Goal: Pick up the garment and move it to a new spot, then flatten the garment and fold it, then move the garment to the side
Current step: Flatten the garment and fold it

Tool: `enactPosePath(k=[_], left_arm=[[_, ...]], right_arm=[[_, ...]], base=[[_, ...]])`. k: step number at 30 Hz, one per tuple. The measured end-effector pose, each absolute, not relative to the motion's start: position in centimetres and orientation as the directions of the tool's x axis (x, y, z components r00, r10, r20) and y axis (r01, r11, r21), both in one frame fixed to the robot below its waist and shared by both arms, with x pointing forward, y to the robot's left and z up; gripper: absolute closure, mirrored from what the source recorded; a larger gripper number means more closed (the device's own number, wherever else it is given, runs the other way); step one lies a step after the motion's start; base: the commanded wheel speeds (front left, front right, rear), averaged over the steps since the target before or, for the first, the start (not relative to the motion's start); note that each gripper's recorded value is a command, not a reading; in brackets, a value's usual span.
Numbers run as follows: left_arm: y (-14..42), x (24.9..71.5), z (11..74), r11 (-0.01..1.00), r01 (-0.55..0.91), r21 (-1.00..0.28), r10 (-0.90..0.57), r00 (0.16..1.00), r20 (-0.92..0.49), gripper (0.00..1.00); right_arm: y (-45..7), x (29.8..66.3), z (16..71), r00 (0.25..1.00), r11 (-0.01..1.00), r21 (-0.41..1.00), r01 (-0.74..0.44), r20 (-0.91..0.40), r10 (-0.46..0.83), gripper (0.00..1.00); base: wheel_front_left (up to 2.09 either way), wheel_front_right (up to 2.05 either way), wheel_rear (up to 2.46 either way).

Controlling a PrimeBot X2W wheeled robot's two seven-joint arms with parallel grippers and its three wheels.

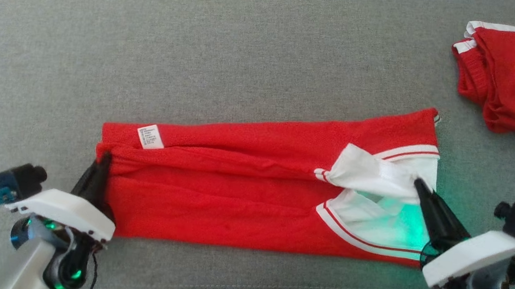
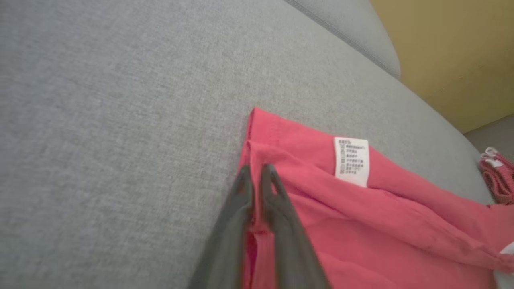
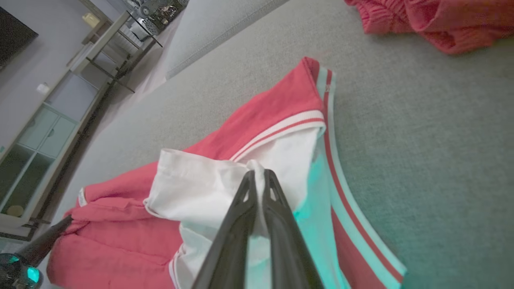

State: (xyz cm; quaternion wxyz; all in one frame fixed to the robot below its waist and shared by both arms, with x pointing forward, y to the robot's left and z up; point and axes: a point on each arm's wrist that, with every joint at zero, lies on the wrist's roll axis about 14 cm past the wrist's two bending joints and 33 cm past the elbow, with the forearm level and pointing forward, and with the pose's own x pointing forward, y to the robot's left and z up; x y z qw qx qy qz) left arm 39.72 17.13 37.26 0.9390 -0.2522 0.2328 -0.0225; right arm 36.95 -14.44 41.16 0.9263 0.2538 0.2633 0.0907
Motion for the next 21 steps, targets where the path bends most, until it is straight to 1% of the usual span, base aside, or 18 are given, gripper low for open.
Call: enactPosePath(k=[2,7,10,14,17,21], left_arm=[[17.3,39.3,36.8,0.89,-0.076,-0.449,-0.148,0.884,-0.443,0.0],[17.9,39.0,37.1,0.927,-0.069,-0.368,-0.099,0.903,-0.419,0.0],[18.2,39.0,37.8,0.952,-0.059,-0.301,-0.068,0.916,-0.395,0.0],[18.6,39.9,40.8,0.972,-0.05,-0.228,-0.02,0.956,-0.294,0.0],[18.7,40.3,43.8,0.98,-0.04,-0.195,0.002,0.981,-0.192,0.0],[18.3,39.5,46.1,0.985,-0.016,-0.174,-0.004,0.993,-0.118,0.0]], right_arm=[[-14.5,36.4,40.7,0.836,0.871,0.489,-0.037,-0.462,0.295,0.0],[-14.6,35.6,40.6,0.839,0.914,0.399,-0.072,-0.471,0.272,0.0],[-14.9,36.2,42.2,0.878,0.937,0.334,-0.106,-0.41,0.246,0.0],[-15.7,37.4,45.3,0.941,0.959,0.261,-0.113,-0.281,0.187,0.0],[-15.5,37.9,47.1,0.962,0.963,0.237,-0.125,-0.209,0.176,0.0],[-15.5,38.2,49.1,0.978,0.971,0.195,-0.139,-0.129,0.166,0.0]], base=[[0.0,0.0,0.0],[0.0,0.0,0.0],[0.0,0.0,0.0],[0.0,0.0,0.0],[0.0,0.0,0.0],[0.0,0.0,0.0]])
